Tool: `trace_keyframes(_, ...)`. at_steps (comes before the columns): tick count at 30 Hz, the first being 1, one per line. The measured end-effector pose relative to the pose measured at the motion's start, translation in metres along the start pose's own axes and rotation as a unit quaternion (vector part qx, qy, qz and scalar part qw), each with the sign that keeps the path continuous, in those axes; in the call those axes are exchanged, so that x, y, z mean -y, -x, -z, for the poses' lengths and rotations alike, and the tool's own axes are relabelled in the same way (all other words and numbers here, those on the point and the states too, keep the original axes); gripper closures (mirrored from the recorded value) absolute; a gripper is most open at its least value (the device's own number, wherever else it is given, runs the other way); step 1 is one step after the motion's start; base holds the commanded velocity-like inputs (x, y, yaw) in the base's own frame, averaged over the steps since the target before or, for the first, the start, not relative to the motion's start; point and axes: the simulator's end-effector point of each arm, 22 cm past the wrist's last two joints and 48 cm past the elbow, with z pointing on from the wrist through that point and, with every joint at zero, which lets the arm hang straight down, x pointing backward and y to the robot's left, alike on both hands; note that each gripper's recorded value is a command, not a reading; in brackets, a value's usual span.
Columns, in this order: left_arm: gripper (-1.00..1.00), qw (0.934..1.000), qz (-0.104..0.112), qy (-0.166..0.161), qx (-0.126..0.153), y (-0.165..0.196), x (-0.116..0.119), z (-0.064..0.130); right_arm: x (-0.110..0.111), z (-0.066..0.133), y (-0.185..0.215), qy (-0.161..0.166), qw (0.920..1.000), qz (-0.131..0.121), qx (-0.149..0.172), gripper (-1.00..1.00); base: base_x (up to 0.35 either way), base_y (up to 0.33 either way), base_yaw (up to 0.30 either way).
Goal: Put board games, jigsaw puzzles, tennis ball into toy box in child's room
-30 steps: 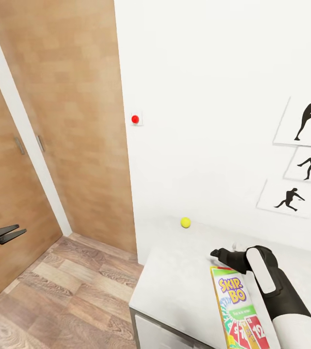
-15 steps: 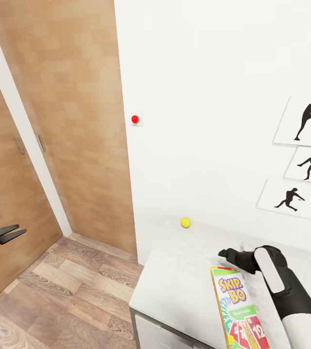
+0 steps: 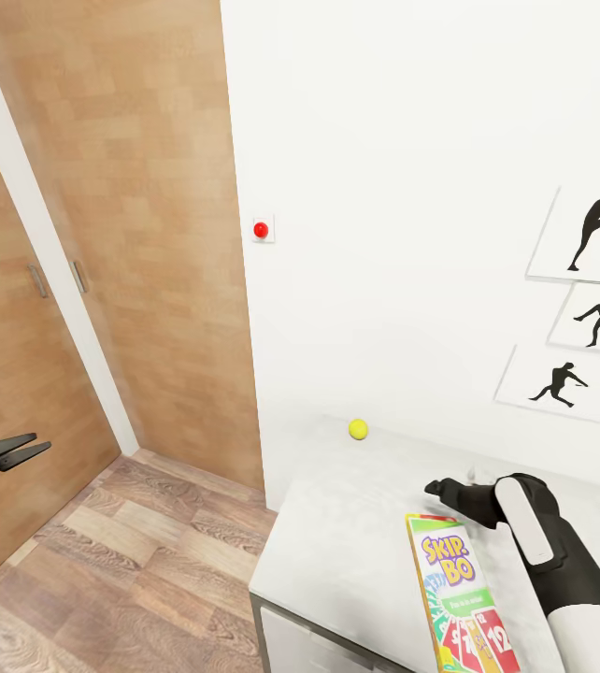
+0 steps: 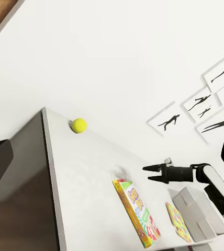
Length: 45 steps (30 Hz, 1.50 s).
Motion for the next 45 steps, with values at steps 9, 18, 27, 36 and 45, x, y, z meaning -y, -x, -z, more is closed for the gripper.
trace_keyframes(9, -1.00, 1.0000, 0.000, 0.000, 0.000, 0.000, 0.000, 0.000, 0.002, 0.000, 0.000, -0.001, 1.0000, -0.001, -0.001, -1.00, -0.003, 0.000, 0.000)
trace_keyframes(18, -1.00, 1.0000, 0.000, 0.000, 0.000, 0.000, 0.000, 0.000, 0.028, -0.003, -0.002, -0.020, 0.9996, -0.016, -0.009, -1.00, -0.043, 0.000, 0.000)
trace_keyframes(27, -1.00, 1.0000, -0.001, 0.000, 0.000, 0.000, 0.000, 0.000, 0.039, -0.003, 0.000, -0.027, 0.9994, -0.020, -0.010, -1.00, -0.007, 0.000, 0.000)
trace_keyframes(36, -1.00, 1.0000, -0.001, 0.000, 0.000, 0.000, 0.000, 0.000, 0.044, -0.006, -0.005, -0.031, 0.9991, -0.024, -0.017, -1.00, 0.000, 0.000, 0.000)
trace_keyframes(45, -1.00, 1.0000, -0.001, 0.000, 0.001, 0.000, 0.000, 0.000, 0.051, -0.012, -0.017, -0.038, 0.9983, -0.030, -0.033, -1.00, 0.000, 0.000, 0.000)
